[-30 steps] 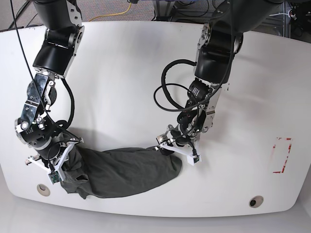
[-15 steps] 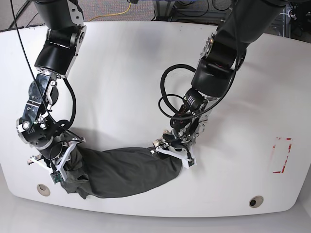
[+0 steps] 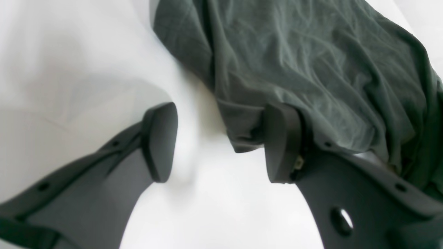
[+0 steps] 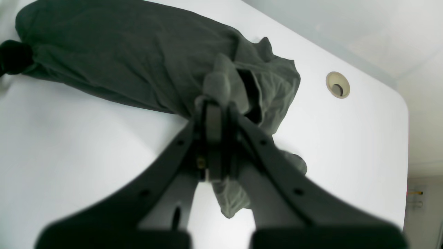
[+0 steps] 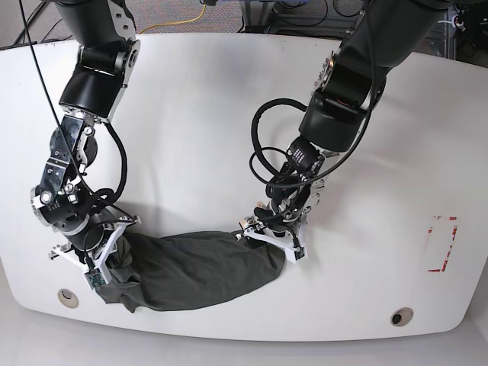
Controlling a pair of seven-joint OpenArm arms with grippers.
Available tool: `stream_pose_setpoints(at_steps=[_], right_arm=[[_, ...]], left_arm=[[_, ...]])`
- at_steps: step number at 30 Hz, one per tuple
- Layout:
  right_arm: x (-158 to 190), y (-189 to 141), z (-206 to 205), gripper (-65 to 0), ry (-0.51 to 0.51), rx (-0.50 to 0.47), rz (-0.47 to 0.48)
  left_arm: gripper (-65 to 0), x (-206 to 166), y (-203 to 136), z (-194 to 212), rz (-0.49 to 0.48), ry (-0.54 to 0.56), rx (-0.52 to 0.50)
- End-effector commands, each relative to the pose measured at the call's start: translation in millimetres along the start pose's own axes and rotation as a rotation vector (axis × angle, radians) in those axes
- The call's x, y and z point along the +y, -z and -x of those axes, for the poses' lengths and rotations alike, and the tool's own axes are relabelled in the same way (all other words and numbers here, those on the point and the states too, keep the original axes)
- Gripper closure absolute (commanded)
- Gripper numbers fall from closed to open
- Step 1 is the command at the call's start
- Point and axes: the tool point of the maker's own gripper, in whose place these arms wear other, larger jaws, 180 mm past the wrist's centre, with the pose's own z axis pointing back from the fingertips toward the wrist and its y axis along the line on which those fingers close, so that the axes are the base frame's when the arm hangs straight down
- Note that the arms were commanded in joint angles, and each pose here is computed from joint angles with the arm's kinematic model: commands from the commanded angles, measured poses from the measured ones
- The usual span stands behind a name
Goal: Layout the t-shirt on the table in an organized manner, then fold the t-shirt properly
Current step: 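Reach the left gripper to the bunched shirt's free end and grasp it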
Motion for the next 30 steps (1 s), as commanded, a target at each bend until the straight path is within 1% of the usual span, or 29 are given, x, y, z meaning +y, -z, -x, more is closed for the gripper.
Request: stream_pose_setpoints(at_steps=[1, 3, 6, 9, 13, 19, 30], right_arm=[[-12, -7, -23, 0.0, -0.012, -0.07, 0.027], [-12, -7, -23, 0.0, -0.012, -0.07, 0.027], [-12, -7, -23, 0.0, -0.012, -0.07, 0.027], [-12, -7, -23, 0.0, -0.012, -0.07, 0.027], [-12, -7, -23, 0.0, -0.012, -0.071, 0.028], [-12, -7, -23, 0.0, -0.012, -0.071, 0.028], [-12, -7, -23, 0.0, -0.012, -0.071, 0.028]], left_arm=[[-36.7, -20, -1, -22, 0.046, -0.013, -0.044], [-36.7, -24, -1, -20, 0.067, -0.047, -0.036], [-36.7, -34, -2, -19, 0.124, -0.101, -0.025], [-36.7, -40, -2, -19, 0.158, -0.127, -0.022], [-36.7, -39, -2, -19, 0.157, -0.13, -0.023], [-36.7, -38, -2, -24, 0.157, -0.138, -0.058], [-36.7, -38, -2, -23, 0.159, -0.136, -0.056]])
